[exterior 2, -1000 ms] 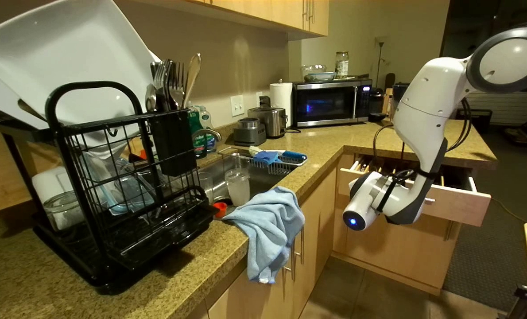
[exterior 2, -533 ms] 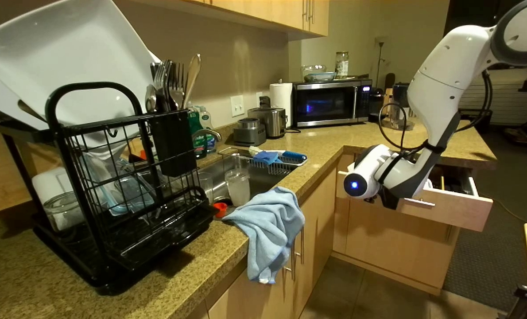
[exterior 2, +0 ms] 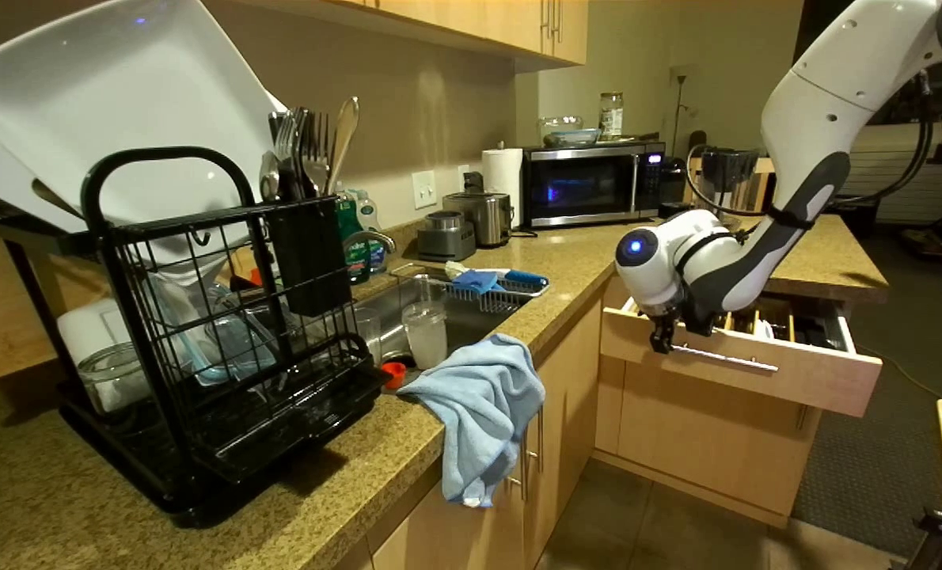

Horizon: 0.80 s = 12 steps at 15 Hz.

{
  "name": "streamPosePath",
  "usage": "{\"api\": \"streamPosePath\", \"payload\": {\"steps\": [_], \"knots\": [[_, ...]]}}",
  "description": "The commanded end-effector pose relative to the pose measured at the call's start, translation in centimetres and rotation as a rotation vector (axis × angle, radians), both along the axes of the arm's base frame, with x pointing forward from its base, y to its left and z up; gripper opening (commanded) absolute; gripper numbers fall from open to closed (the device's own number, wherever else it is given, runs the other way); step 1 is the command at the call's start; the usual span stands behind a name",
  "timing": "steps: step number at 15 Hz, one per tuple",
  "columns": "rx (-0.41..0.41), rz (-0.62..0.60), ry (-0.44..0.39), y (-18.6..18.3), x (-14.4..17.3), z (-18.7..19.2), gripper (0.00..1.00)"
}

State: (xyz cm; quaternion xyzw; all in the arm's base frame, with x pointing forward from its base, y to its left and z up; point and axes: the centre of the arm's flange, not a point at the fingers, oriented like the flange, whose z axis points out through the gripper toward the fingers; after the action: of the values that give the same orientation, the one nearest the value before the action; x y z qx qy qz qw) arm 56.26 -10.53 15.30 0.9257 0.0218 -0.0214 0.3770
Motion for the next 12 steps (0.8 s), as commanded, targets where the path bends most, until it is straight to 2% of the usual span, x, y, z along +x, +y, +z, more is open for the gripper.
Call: {"api": "streamPosePath", "payload": {"steps": [1, 5, 12], "knots": [[0.155, 0.009, 0.100, -0.5, -0.7, 3.7, 1.00], [0.243, -0.003, 0.174, -2.5, 0.1, 4.8, 1.00], [0.296, -0.097, 0.236, -10.2, 1.5, 4.4, 1.00]]}}
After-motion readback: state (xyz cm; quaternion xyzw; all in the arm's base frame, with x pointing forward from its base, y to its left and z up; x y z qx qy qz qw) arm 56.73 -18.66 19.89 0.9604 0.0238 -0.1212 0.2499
